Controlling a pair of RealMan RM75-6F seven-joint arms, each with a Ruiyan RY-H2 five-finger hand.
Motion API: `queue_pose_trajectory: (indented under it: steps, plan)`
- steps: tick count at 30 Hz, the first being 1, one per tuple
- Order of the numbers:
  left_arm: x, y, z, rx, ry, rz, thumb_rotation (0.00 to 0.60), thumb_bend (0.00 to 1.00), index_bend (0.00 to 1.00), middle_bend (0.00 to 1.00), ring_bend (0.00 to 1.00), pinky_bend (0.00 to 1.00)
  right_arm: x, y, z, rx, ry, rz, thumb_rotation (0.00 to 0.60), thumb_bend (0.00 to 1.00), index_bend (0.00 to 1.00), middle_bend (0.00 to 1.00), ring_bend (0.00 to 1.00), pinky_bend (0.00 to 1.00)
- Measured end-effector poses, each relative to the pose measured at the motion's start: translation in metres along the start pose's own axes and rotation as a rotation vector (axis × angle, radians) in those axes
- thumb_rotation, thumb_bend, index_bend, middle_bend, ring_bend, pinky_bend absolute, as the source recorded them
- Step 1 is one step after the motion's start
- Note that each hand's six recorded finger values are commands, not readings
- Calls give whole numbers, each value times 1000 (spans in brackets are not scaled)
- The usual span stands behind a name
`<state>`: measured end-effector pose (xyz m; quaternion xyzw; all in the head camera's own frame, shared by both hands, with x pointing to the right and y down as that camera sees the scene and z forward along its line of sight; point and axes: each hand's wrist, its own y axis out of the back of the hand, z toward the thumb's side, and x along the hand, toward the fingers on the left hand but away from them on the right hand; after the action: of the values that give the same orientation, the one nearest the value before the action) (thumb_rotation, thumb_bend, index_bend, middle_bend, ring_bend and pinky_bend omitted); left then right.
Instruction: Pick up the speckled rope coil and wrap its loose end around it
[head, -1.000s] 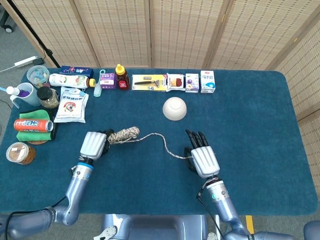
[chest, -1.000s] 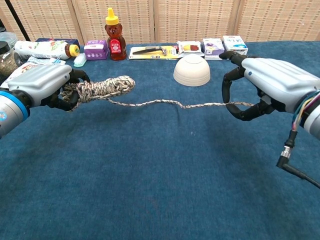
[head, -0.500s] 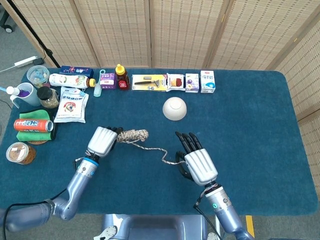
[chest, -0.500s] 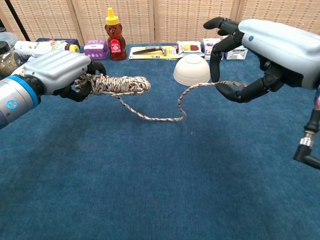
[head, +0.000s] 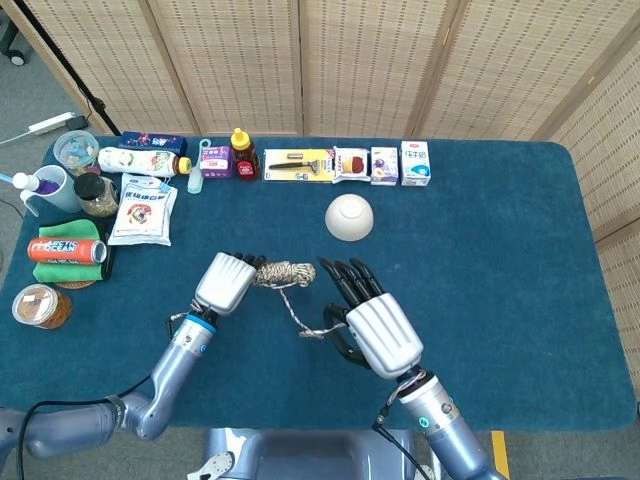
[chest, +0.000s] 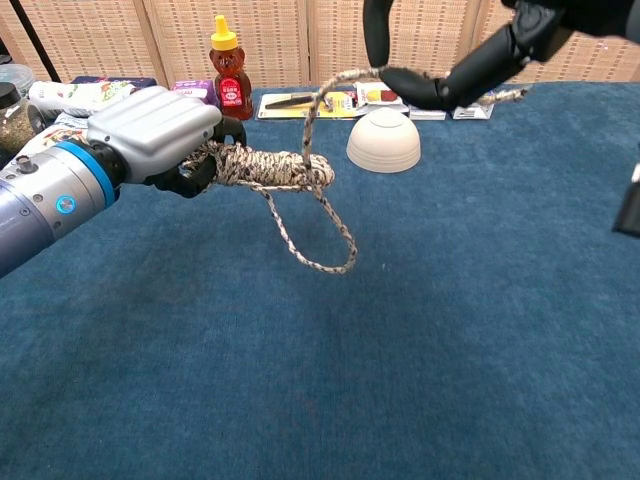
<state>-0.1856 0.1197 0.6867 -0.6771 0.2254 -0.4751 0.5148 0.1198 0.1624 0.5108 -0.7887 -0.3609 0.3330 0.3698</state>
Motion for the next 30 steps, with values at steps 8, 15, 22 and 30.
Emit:
queue_pose_trajectory:
  steps: [8, 15, 22, 30]
  plan:
    - [-6, -4, 8, -8, -48, -38, 600, 641, 708, 544, 560, 677, -35, 28, 9, 10, -15, -85, 600, 493, 735, 0, 0, 0]
    - [-15, -2, 18, -9, -101, -43, 600, 640, 707, 544, 559, 677, -68, 56, 23, -22, -31, -157, 600, 492, 737, 0, 0, 0]
    - [-20, -4, 21, -14, -131, -50, 600, 640, 708, 544, 553, 677, -95, 68, 18, 62, -61, -233, 600, 493, 738, 0, 0, 0]
    - [-24, 0, 21, -29, -169, -38, 600, 641, 712, 544, 553, 677, -118, 65, 4, 15, -127, -229, 600, 493, 738, 0, 0, 0]
